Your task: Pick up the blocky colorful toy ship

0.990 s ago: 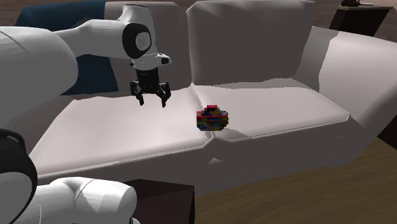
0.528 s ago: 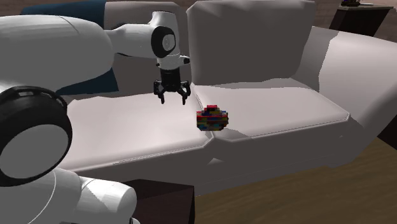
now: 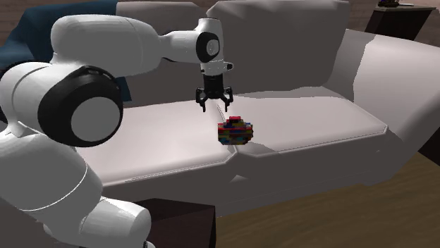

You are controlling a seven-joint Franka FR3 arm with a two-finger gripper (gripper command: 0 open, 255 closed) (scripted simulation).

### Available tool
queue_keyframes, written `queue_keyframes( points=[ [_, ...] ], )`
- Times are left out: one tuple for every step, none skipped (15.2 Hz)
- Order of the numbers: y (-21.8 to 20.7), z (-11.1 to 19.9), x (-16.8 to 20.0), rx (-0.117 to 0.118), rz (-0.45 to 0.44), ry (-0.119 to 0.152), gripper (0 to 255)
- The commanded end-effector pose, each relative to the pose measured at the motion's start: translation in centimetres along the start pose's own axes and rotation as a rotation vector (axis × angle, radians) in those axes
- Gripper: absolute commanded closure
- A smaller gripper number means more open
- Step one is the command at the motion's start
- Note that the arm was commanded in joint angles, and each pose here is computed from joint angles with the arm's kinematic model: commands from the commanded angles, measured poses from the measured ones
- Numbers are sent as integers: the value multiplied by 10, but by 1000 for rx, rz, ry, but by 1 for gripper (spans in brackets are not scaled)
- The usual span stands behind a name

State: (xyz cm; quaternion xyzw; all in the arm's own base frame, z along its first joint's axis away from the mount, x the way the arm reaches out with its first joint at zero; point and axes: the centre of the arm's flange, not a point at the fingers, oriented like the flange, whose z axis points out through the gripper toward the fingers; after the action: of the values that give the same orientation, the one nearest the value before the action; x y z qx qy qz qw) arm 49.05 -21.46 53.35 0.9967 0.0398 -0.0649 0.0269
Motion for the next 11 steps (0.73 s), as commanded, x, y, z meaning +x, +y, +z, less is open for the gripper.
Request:
queue_keyframes(
  points=[
    [19, 6, 18, -10, -13, -11, 0],
    [29, 8, 27, -14, -19, -16, 0],
    [38, 11, 36, -19, -25, -22, 0],
    [48, 13, 45, -23, -31, -27, 0],
    [57, 16, 54, -28, -37, -33, 0],
    [66, 18, 63, -32, -42, -38, 0],
    [76, 20, 72, -36, -48, -43, 0],
    [80, 22, 77, -39, -51, -46, 0],
    [80, 27, 77, -39, -51, -46, 0],
    [80, 32, 78, -39, -51, -46, 0],
    [80, 37, 79, -39, -51, -46, 0]
  ],
)
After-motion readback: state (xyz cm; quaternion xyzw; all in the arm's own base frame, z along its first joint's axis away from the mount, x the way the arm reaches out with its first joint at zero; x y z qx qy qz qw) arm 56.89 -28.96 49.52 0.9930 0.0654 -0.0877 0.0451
